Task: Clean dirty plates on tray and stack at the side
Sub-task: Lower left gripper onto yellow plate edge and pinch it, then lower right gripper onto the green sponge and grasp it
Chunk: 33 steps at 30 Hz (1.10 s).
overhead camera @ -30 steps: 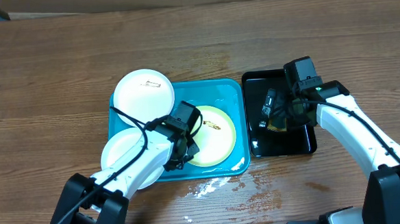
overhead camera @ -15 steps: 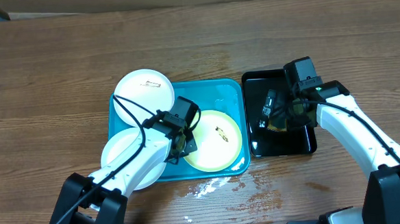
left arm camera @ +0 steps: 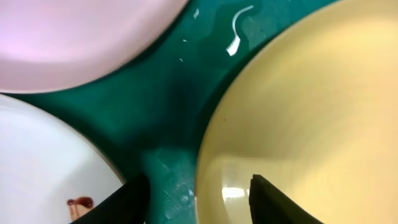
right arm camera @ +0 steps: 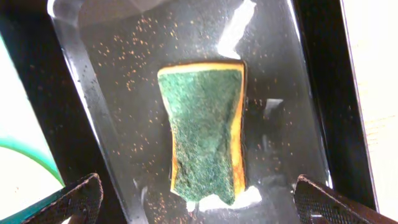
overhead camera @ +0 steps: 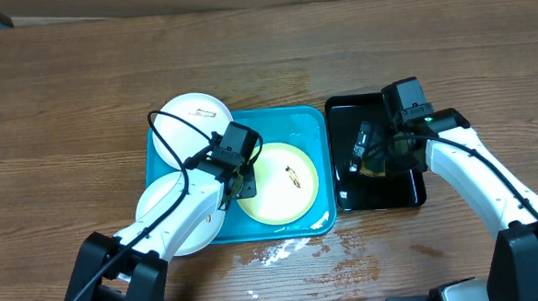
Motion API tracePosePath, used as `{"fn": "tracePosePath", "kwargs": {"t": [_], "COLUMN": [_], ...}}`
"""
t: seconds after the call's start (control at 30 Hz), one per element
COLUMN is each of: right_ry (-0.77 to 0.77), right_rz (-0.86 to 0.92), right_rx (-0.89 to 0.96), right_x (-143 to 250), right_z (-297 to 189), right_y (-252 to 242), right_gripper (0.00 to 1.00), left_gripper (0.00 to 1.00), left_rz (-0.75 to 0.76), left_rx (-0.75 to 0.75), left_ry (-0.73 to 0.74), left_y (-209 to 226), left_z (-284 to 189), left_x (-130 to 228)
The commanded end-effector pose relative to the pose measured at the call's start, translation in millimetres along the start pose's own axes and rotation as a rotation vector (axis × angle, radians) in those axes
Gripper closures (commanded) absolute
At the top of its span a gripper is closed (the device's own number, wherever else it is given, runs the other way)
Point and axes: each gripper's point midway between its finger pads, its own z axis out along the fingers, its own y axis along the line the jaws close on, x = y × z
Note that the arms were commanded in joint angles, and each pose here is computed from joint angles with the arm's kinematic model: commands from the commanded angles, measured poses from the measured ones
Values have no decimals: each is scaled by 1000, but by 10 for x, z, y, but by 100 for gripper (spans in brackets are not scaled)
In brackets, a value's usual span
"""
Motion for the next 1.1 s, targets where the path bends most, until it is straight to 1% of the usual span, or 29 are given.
{"fn": "tracePosePath", "kwargs": {"t": [0.0,0.1,0.17,0.27,0.4,0.43,0.57,0.6,0.63,0.67,0.77,0.83,0.87,0.93,0.97,1.07], "right_ry": [19,32,38,41,29,20,13,10,6,2,-14,-18,-18,-19,-19,-32], "right_rz": [-13,-32,-43,-51,-51,-51,-52,-52,-52,-52,-52,-52,-52,-52,-52,-52], "right_rx": [9,12,12,12,4,-2,-6,-7,-10,-12,-22,-24,-24,-24,-24,-9], "right_x": [68,139,190,273,357,357,373,374,373,368,333,322,322,322,321,295], "right_z": [6,24,61,167,329,357,398,406,418,425,428,427,427,427,428,427], "right_y": [2,34,44,22,-31,-30,-40,-41,-41,-38,-15,-9,-9,-10,-10,-32], "right_gripper": [2,7,12,13,13,14,30,38,42,45,46,51,51,34,31,29], "left_gripper": [46,48,50,56,57,57,57,58,59,60,60,60,60,57,57,57], "left_rz": [21,21,2,-25,-50,-50,-49,-49,-50,-50,-50,-51,-50,-51,-52,-52], "left_rx": [109,160,165,164,162,162,142,134,131,132,136,136,133,111,96,78], "left_ry": [38,72,77,79,80,79,69,64,61,59,53,50,46,31,22,12], "left_y": [-207,-291,-300,-300,-299,-299,-264,-251,-245,-249,-258,-258,-253,-217,-192,-160], "left_z": [-54,-69,-71,-71,-70,-70,-64,-61,-60,-60,-61,-60,-56,-49,-46,-41], "left_x": [-5,58,63,64,61,60,44,36,32,25,10,3,-5,-30,-46,-62]}}
